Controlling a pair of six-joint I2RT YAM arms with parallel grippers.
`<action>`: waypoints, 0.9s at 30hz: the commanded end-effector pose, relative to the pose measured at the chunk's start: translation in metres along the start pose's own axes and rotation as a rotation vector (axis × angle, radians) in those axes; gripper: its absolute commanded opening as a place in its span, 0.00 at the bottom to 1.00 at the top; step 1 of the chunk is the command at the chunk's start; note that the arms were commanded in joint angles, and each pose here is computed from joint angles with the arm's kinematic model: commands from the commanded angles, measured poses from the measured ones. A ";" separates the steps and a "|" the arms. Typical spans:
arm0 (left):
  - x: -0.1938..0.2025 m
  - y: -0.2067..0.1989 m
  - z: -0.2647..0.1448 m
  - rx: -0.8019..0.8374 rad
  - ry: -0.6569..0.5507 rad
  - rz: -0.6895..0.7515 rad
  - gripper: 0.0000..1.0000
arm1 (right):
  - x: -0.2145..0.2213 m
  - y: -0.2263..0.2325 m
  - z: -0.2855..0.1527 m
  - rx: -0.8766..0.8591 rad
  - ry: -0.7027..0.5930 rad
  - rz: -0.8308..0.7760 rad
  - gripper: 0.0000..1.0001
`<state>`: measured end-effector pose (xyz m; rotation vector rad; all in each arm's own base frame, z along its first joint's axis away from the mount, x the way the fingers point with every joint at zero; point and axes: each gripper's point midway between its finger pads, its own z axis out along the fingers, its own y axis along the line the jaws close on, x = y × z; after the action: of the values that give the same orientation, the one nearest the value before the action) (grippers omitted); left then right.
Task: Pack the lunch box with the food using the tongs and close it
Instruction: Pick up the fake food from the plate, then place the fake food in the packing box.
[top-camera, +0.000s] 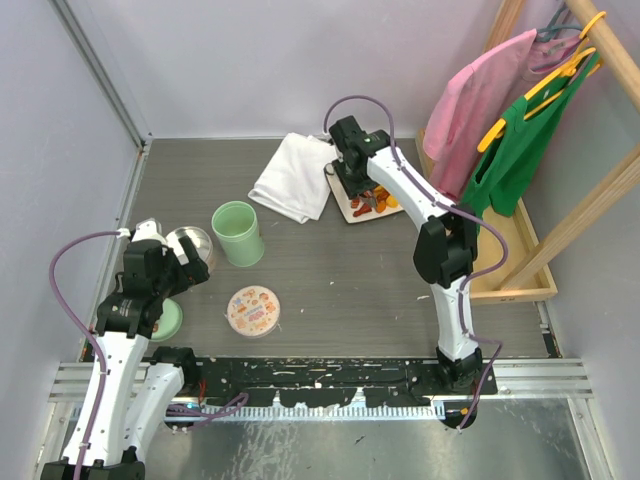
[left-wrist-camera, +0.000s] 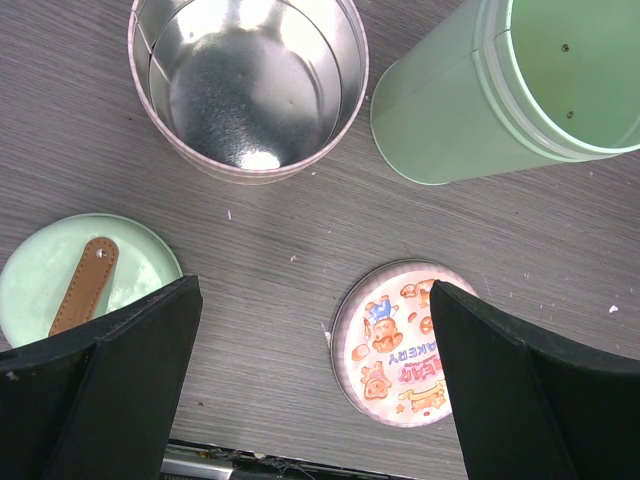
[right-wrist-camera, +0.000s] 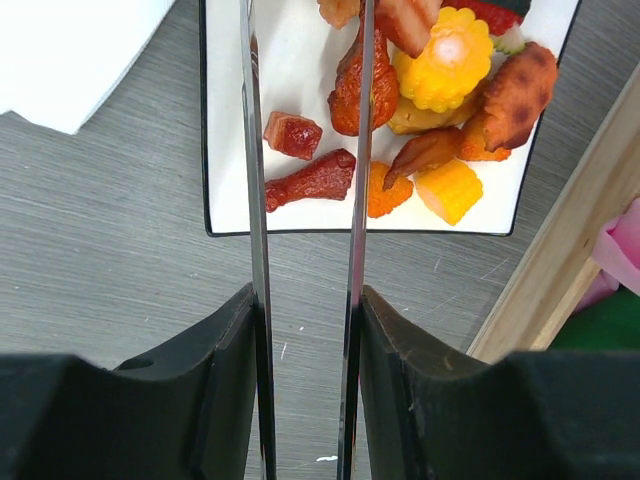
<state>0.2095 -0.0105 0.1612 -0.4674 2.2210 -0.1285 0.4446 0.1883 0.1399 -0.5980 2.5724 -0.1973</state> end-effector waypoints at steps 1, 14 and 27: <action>-0.012 -0.007 -0.002 0.031 -0.045 0.005 0.98 | -0.035 -0.016 -0.053 -0.001 -0.187 0.076 0.30; -0.014 -0.006 -0.004 0.027 -0.057 0.004 0.98 | -0.031 0.015 -0.099 -0.238 -0.266 0.237 0.30; -0.014 -0.006 -0.004 0.029 -0.059 0.002 0.98 | -0.030 0.046 -0.151 -0.485 -0.320 0.287 0.31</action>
<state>0.2090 -0.0104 0.1631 -0.4664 2.2109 -0.1309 0.3830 0.2342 0.2233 -0.3800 2.4908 0.4289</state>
